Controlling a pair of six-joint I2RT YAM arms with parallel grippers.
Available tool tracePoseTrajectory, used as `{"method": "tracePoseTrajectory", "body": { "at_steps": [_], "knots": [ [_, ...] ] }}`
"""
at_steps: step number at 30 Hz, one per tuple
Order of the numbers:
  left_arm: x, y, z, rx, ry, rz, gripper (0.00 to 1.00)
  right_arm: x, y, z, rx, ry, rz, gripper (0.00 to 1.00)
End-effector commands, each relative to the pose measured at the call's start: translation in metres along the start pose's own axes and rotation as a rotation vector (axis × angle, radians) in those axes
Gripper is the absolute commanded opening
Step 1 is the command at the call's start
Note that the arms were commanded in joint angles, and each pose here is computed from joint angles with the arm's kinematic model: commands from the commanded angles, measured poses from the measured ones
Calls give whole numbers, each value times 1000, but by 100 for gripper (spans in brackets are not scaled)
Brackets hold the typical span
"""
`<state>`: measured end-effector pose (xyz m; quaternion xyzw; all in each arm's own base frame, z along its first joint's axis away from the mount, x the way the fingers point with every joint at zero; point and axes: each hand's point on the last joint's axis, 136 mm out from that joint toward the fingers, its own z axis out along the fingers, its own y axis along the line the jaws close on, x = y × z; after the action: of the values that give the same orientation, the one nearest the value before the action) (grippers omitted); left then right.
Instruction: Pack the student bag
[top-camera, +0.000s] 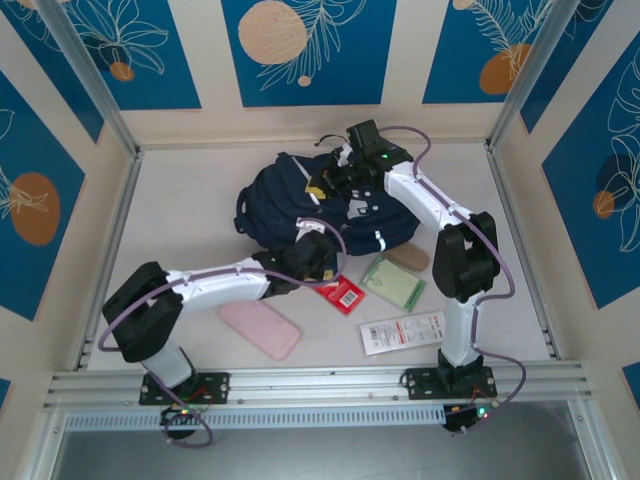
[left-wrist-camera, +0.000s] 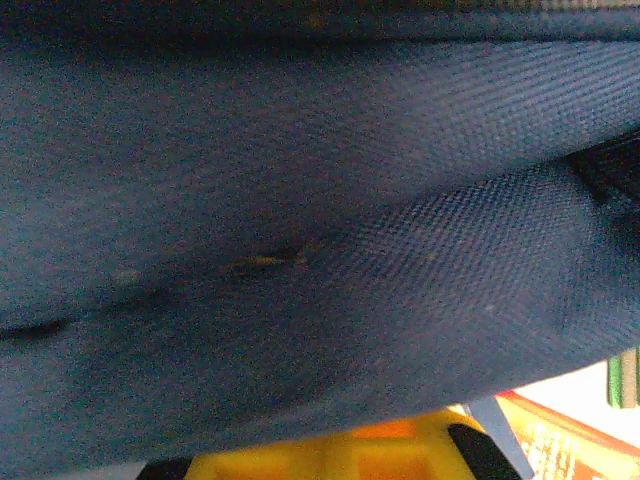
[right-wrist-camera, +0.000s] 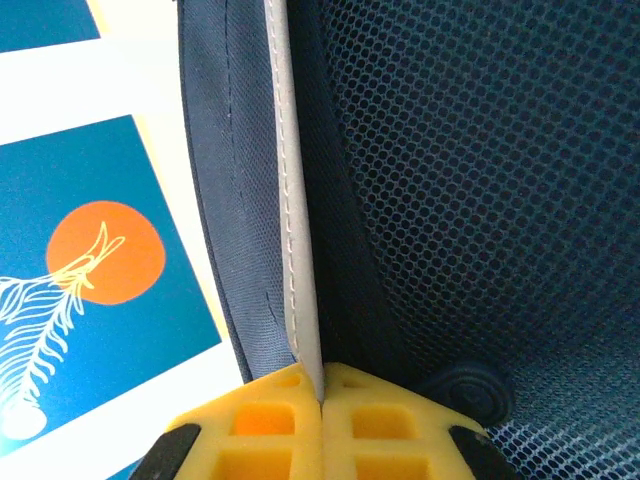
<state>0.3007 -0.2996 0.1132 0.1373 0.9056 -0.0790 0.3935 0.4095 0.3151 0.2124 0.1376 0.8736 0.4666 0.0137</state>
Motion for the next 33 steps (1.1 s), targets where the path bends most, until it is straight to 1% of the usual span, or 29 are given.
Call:
{"method": "tracePoseTrajectory", "body": {
  "at_steps": [1, 8, 11, 12, 13, 15, 17, 22, 27, 30, 33],
  "knots": [
    [2, 6, -12, 11, 27, 8, 0, -3, 16, -31, 3, -67, -89, 0],
    [13, 28, -18, -6, 77, -14, 0, -8, -2, -30, 75, -85, -126, 0],
    [17, 21, -16, 48, 98, -4, 0, -6, -2, -29, 72, -80, -125, 0],
    [18, 15, -15, 78, 107, -8, 2, -5, -1, -30, 72, -82, -118, 0],
    [19, 10, -14, 100, 113, -15, 12, -5, 1, -30, 63, -85, -107, 0],
    [17, -1, -13, 138, 110, -32, 38, -2, 11, -30, 4, -82, -75, 0],
    [13, -9, -15, 162, 96, -38, 47, -2, 16, -32, -7, -81, -21, 0],
    [2, -23, -19, 182, 45, -39, 55, -5, 21, -41, 57, -107, 89, 0],
    [-10, -28, -15, 142, 5, -55, 60, -7, 34, -47, 16, -135, 165, 0],
    [-17, -31, -9, 128, -11, -42, 60, -8, 42, -48, -7, -132, 191, 0],
    [-26, -30, -3, 86, -33, -32, 62, -6, 49, -47, -15, -121, 211, 0]
  ]
}}
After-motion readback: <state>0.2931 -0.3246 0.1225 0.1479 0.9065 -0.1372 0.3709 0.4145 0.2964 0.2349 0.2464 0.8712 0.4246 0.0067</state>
